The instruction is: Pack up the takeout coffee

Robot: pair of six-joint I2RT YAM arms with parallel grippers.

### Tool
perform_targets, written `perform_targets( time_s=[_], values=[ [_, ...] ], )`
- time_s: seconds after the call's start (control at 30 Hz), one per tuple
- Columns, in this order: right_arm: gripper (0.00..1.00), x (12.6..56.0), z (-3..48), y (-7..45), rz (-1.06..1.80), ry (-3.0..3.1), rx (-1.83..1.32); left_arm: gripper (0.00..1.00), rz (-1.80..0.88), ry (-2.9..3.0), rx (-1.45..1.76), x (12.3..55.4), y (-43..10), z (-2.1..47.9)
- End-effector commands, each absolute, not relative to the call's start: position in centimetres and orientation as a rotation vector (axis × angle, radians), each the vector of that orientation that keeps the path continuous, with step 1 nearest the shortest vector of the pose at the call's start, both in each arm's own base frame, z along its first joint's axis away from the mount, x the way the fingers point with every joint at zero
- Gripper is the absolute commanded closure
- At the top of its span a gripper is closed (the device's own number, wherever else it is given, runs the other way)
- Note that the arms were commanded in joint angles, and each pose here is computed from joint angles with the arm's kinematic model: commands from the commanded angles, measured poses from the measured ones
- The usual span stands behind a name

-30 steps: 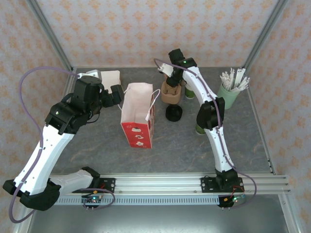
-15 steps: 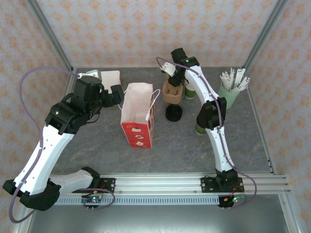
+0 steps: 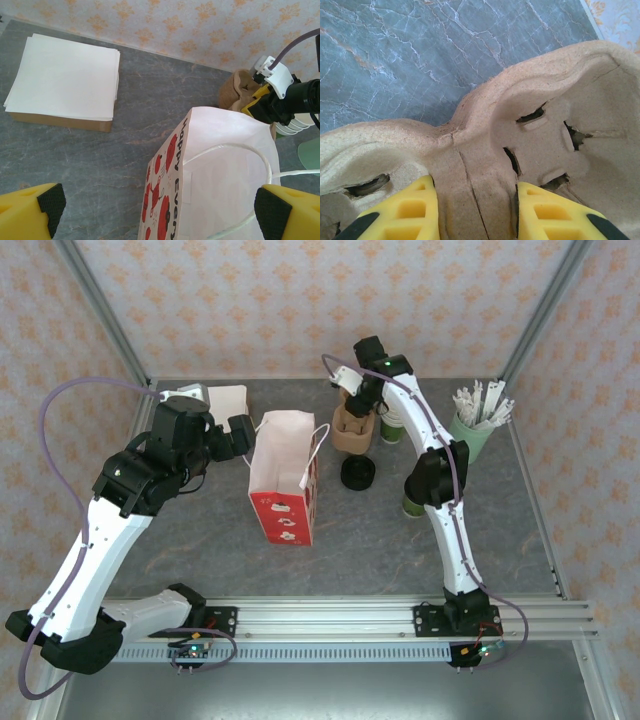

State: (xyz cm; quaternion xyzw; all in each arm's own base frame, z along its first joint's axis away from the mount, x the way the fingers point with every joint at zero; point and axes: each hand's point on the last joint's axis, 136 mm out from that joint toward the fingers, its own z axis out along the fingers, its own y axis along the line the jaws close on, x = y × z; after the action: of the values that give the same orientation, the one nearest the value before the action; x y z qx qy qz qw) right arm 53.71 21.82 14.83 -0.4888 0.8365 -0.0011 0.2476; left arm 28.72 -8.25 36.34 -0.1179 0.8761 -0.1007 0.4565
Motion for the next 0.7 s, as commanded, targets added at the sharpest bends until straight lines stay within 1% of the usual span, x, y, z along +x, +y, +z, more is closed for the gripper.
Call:
perform_targets(
  time_s=[0.0, 0.47, 0.67],
  values=[
    [0.72, 53.5, 18.8, 21.7, -0.013, 2.201, -1.314, 0.0, -0.247, 2.152, -0.272, 28.0, -7.9, 37.1],
    [0.68, 53.1, 17.4, 21.8, 0.008, 2.219, -1.359, 0.0, -0.25, 2.16, -0.268, 28.1, -8.1, 37.0],
    [0.64, 52.9, 17.0, 21.7, 0.008, 2.226, -1.379, 0.0, -0.247, 2.163, -0.267, 28.1, -8.1, 36.9]
  ],
)
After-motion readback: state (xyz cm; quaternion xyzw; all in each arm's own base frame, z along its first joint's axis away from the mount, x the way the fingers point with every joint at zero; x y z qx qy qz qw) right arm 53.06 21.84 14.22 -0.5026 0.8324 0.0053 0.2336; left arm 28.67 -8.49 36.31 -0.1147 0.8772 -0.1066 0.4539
